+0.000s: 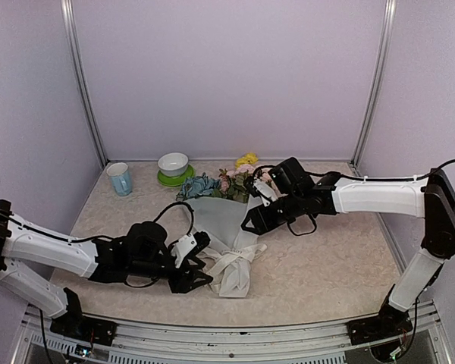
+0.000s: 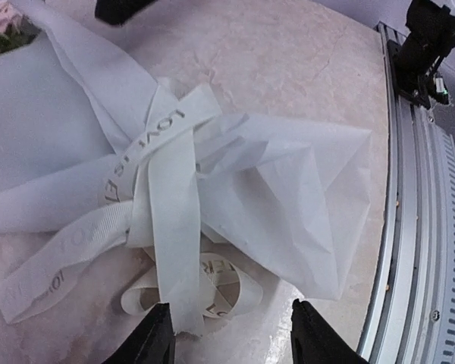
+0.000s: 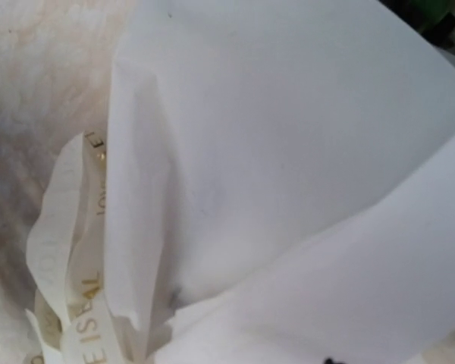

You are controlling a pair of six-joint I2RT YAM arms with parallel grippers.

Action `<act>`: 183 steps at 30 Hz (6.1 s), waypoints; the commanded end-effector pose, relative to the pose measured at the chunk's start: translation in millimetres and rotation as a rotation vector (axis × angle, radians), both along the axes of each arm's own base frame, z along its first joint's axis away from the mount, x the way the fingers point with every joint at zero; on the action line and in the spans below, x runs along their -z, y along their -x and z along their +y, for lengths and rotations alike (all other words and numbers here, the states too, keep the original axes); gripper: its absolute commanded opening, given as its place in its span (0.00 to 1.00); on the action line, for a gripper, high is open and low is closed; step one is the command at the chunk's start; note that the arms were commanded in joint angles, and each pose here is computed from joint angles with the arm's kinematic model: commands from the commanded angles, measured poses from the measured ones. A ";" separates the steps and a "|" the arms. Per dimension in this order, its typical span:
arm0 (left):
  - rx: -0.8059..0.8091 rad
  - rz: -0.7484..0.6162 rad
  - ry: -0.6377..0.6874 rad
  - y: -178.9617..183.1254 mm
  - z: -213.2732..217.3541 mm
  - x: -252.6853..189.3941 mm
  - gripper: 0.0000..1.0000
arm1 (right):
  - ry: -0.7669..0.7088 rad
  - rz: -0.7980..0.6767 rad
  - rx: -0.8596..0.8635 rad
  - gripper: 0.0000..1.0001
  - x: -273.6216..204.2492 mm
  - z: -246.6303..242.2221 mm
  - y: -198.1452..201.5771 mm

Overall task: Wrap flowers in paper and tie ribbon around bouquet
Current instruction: Adjust the ribbon on the folded bouquet.

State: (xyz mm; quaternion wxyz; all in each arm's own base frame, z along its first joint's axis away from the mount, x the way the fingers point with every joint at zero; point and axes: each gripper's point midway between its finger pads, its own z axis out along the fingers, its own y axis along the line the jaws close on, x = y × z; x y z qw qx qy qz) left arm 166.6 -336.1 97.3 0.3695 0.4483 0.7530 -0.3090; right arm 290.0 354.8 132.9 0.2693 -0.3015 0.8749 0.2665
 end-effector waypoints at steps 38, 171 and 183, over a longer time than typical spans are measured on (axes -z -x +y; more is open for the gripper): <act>-0.442 0.445 -0.113 -4.3 65.3 57.1 0.00 | 0.010 0.038 0.002 0.54 18.0 -26.5 0.9; 0.015 -0.067 -0.020 -33.4 -22.9 -12.5 0.56 | -0.206 0.059 -0.059 0.00 -30.1 9.5 -8.8; -0.031 0.055 -0.202 -5.4 2.9 46.4 0.74 | -0.195 0.074 -0.065 0.00 -22.9 9.7 -7.4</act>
